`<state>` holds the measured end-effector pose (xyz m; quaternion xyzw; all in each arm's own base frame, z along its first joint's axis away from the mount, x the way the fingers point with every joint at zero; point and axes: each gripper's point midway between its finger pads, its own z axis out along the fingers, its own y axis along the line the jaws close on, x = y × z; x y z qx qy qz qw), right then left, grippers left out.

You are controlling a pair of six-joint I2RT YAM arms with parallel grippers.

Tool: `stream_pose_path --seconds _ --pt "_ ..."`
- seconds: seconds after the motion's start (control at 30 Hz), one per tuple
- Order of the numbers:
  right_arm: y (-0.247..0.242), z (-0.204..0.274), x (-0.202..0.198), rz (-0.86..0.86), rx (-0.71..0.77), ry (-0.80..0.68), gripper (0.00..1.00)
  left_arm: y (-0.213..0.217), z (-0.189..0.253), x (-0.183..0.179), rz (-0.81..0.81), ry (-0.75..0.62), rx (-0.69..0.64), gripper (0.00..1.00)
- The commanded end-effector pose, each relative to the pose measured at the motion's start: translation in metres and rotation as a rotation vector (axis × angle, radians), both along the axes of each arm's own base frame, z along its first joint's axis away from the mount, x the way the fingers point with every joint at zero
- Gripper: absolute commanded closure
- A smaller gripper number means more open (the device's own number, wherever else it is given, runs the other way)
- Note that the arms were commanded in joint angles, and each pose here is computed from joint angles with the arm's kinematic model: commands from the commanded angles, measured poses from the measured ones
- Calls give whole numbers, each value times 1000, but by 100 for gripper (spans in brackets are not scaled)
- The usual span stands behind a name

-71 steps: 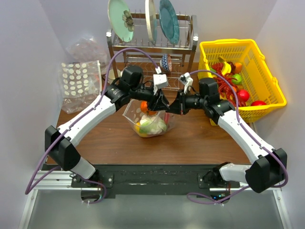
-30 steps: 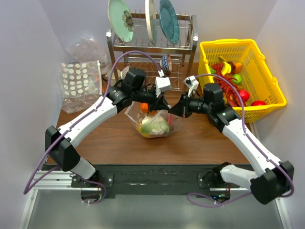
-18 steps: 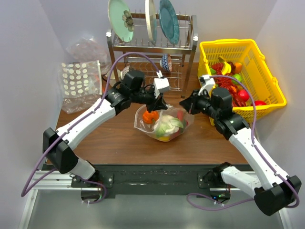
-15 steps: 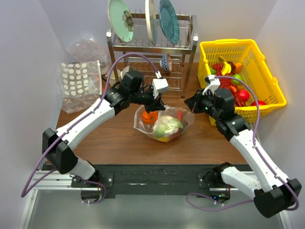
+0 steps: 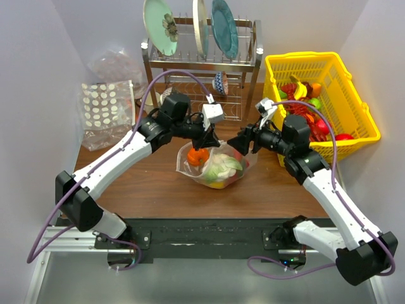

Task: Place the food in the zip-top bag and seal the zipper
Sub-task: Zip the zipper food storage bag at the center of the board.

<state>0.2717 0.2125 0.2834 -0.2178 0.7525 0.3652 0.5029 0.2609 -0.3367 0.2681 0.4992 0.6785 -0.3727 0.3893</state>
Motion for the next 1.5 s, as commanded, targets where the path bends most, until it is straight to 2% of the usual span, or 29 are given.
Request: stream_pose_path --seconds 0.0,0.37,0.73,0.87,1.0,1.1,1.17,1.2,1.23,1.37,1.47 --pt "19 41 -27 223 54 -213 38 0 51 -8 -34 -78 -93 100" --pt "26 40 -45 341 57 -307 43 0 71 -19 -78 -68 -112 100" --pt "37 31 -46 385 58 -275 44 2 83 -35 -135 -68 -147 100" --pt "43 21 -45 411 44 -239 52 3 84 -36 -135 -72 -149 100" --pt "46 17 -45 415 40 -231 53 3 85 -37 -139 -70 -151 100" --pt "48 19 -45 415 45 -235 60 3 84 -38 -144 -64 -152 100" --pt "49 22 -43 404 50 -229 87 3 84 -38 -143 -59 -154 100" --pt "50 21 -41 397 51 -218 95 2 86 -39 -142 -62 -156 100" --pt "50 23 -40 390 53 -214 100 3 84 -38 -136 -62 -152 100" --pt "46 34 -35 324 97 -251 100 5 75 -32 -101 -58 -128 100" --pt "33 40 -23 172 130 -272 100 7 70 -30 -81 -57 -116 100"
